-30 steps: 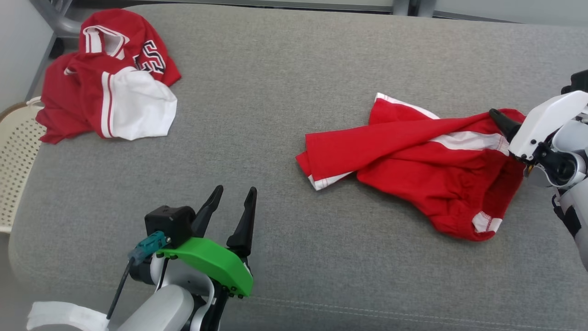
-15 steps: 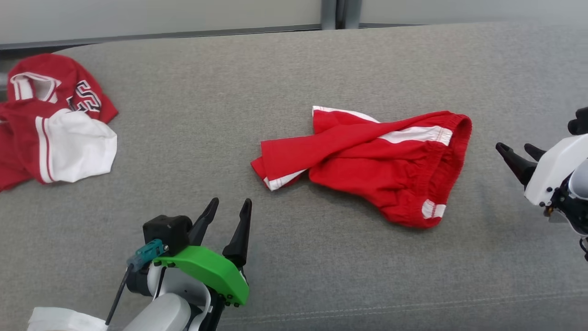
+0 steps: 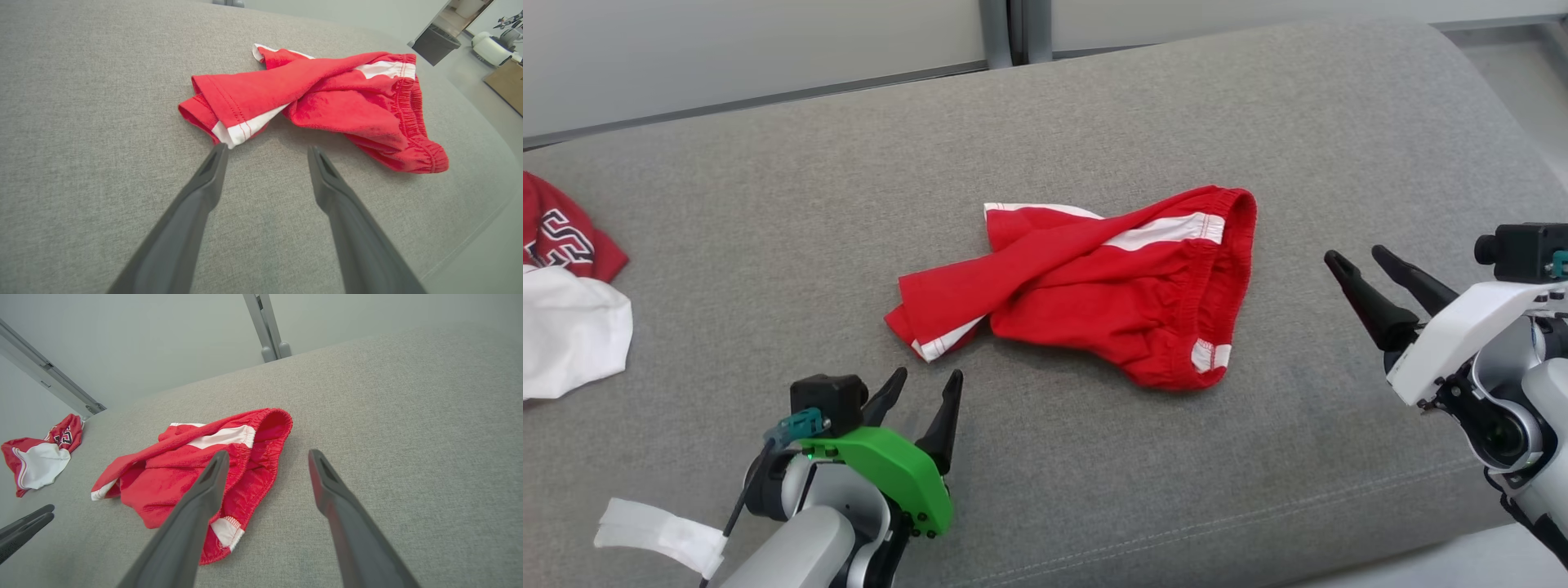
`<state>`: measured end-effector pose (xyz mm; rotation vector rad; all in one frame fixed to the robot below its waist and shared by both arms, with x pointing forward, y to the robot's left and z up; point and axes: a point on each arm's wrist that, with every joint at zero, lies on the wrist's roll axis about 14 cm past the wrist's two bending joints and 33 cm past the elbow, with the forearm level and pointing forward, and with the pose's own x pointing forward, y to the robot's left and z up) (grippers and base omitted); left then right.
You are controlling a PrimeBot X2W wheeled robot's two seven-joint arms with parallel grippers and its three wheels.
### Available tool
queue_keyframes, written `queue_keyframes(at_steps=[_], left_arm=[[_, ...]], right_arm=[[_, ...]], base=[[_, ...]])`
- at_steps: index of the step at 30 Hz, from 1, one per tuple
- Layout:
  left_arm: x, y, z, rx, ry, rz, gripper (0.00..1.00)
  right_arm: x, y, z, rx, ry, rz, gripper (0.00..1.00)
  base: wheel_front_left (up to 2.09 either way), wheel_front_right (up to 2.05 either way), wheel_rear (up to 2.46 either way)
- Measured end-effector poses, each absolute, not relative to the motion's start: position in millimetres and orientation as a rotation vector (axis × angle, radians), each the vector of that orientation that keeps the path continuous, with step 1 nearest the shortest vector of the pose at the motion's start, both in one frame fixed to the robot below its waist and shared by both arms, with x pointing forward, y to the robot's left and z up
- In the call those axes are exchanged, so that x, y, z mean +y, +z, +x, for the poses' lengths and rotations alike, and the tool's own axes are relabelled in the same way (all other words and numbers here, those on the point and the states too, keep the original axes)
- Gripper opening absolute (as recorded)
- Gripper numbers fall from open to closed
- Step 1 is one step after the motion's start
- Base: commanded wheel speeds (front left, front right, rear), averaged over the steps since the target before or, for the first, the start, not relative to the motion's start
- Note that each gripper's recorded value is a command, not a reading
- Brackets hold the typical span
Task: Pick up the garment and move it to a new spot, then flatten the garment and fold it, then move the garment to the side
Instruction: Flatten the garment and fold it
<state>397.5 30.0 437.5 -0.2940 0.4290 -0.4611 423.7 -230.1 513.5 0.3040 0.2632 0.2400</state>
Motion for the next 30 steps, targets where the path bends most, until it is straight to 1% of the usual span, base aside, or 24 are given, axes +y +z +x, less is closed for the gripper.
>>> queue_keyframes(at_steps=[5, 16, 26, 30], left_arm=[[21, 422, 414, 0.457, -0.468, -0.248, 1.00], [21, 397, 444, 0.449, -0.427, -0.197, 1.00], [21, 380, 444, 0.492, -0.418, -0.178, 1.00], [16, 384, 440, 0.467, -0.439, -0.171, 1.00]], right_arm=[[-227, 523, 410, 0.204, 0.248, 0.329, 1.00], [-236, 517, 389, 0.192, 0.209, 0.360, 1.00], [-238, 516, 384, 0.186, 0.188, 0.383, 1.00], [-233, 517, 385, 0.177, 0.193, 0.397, 1.00]], base=[[0.00, 0.00, 0.00], [0.00, 0.00, 0.00], [0.00, 0.00, 0.00], [0.00, 0.00, 0.00]])
